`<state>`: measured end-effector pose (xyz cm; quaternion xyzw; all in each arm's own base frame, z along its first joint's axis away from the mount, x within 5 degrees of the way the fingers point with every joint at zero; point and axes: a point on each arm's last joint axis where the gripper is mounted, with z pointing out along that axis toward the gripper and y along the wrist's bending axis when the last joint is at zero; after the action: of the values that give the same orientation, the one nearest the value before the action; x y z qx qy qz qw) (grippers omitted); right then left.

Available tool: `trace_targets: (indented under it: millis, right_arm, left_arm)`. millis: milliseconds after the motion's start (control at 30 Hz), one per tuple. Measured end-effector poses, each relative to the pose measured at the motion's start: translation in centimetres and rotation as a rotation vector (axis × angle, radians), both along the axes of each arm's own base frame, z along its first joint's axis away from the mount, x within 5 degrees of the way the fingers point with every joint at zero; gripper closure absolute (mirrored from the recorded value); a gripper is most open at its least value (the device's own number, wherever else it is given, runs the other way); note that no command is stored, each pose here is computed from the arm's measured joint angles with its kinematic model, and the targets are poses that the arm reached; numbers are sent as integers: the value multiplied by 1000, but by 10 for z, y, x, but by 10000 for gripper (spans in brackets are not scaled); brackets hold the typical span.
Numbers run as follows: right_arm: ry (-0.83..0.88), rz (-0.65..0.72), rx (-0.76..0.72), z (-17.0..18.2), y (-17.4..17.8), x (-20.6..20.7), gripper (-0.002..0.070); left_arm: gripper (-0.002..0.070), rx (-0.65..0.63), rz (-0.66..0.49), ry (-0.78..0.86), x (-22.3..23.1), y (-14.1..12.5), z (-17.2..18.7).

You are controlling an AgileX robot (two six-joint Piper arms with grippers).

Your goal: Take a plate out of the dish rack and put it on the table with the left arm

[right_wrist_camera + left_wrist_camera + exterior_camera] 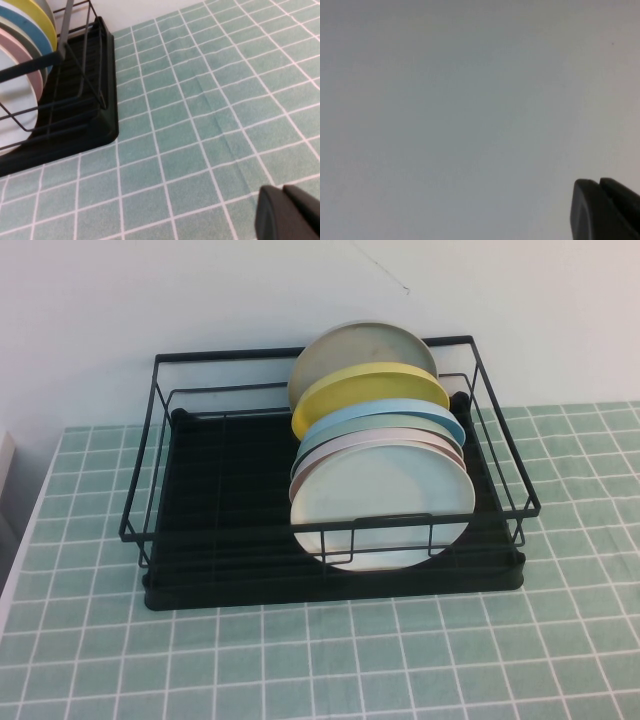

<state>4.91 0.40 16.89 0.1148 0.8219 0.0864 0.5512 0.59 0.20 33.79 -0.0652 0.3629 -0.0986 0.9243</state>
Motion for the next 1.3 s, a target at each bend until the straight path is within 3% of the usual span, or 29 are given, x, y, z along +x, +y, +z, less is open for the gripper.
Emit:
trace_targets:
  millis: [200, 400, 500, 600, 667, 733, 867, 1033, 1300]
  right_arm:
    - [0, 0, 0, 0, 0, 0, 678]
    - [0, 0, 0, 0, 0, 0, 678]
    - [0, 0, 0, 0, 0, 0, 678]
    - [0, 0, 0, 0, 0, 0, 678]
    - [0, 0, 0, 0, 0, 0, 678]
    - [0, 0, 0, 0, 0, 0, 678]
    - [0, 0, 0, 0, 0, 0, 678]
    - [0, 0, 0, 0, 0, 0, 678]
    - [0, 0, 0, 0, 0, 0, 678]
  left_arm:
    - [678, 13, -4, 336, 13, -1, 67]
    - [678, 34, -22, 818, 77, -1, 85]
    - [678, 144, -102, 1031, 113, -8, 82]
    - [678, 393, -277, 1172, 149, -24, 74]
    - [678, 569, -412, 1174, 168, -35, 70]
    - [678, 665, -582, 1098, 183, -48, 67]
    - [678, 585, -832, 889, 208, -65, 72]
    - [678, 491, -888, 829, 243, -76, 64]
    - [678, 791, -1005, 992, 281, -123, 21]
